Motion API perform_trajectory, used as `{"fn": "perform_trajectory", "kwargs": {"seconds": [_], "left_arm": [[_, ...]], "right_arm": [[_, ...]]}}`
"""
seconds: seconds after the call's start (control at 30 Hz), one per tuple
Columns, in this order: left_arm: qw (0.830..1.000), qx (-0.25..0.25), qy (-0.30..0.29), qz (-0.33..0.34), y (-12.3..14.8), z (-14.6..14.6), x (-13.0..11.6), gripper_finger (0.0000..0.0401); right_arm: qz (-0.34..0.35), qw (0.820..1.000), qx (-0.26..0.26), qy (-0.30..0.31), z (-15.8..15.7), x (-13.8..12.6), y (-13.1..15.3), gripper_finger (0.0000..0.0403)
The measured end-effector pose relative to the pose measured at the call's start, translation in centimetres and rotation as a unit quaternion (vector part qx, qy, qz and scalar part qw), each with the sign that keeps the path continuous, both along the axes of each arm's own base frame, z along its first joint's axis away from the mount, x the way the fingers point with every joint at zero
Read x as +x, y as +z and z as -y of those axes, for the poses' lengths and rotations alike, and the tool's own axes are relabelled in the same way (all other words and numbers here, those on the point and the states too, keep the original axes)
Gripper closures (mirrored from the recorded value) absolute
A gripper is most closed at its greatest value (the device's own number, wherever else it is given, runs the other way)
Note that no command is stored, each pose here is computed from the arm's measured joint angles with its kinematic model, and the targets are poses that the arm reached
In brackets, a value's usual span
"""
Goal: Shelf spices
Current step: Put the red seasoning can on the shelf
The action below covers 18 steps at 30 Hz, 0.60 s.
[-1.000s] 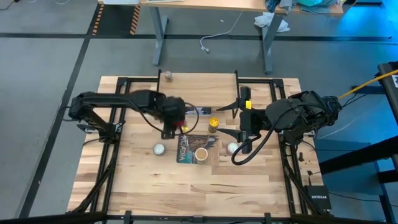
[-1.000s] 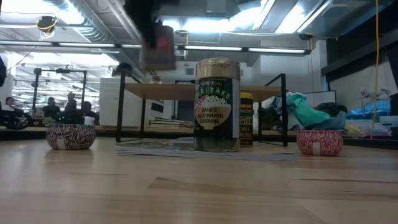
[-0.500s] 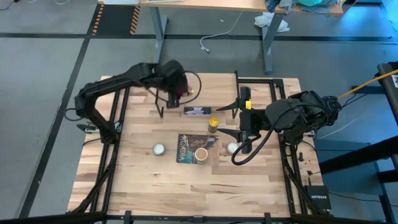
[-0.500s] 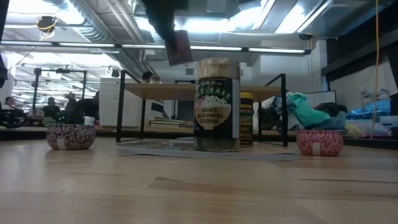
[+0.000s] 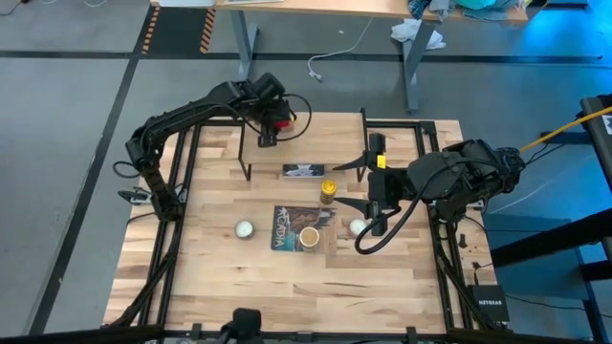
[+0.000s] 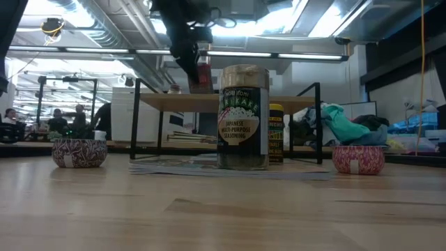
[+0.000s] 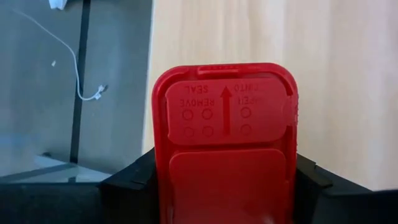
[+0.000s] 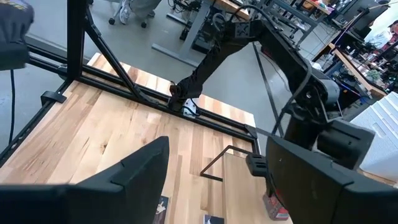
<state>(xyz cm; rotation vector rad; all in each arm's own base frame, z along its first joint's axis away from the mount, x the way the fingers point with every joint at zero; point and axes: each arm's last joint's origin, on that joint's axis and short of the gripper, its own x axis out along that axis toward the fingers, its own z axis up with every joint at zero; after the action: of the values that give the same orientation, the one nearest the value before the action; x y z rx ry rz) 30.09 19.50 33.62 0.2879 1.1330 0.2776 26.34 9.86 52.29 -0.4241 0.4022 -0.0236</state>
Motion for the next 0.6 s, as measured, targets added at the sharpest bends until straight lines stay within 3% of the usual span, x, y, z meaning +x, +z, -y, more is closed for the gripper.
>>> {"fn": "perform_trajectory", "kwargs": {"seconds": [0.37, 0.6], "left_arm": [[0.998, -0.009, 0.004, 0.056, 2.4, -2.8, -1.5, 0.0208], [0.999, -0.048, 0.017, 0.008, 1.0, -4.8, -0.5, 0.0208]], "right_arm": [[-0.004, 1.000, -0.010, 0.004, 0.0, 0.0, 0.0, 0.0127], [-0.004, 1.000, -0.011, 0.004, 0.0, 0.0, 0.0, 0.0127]]}}
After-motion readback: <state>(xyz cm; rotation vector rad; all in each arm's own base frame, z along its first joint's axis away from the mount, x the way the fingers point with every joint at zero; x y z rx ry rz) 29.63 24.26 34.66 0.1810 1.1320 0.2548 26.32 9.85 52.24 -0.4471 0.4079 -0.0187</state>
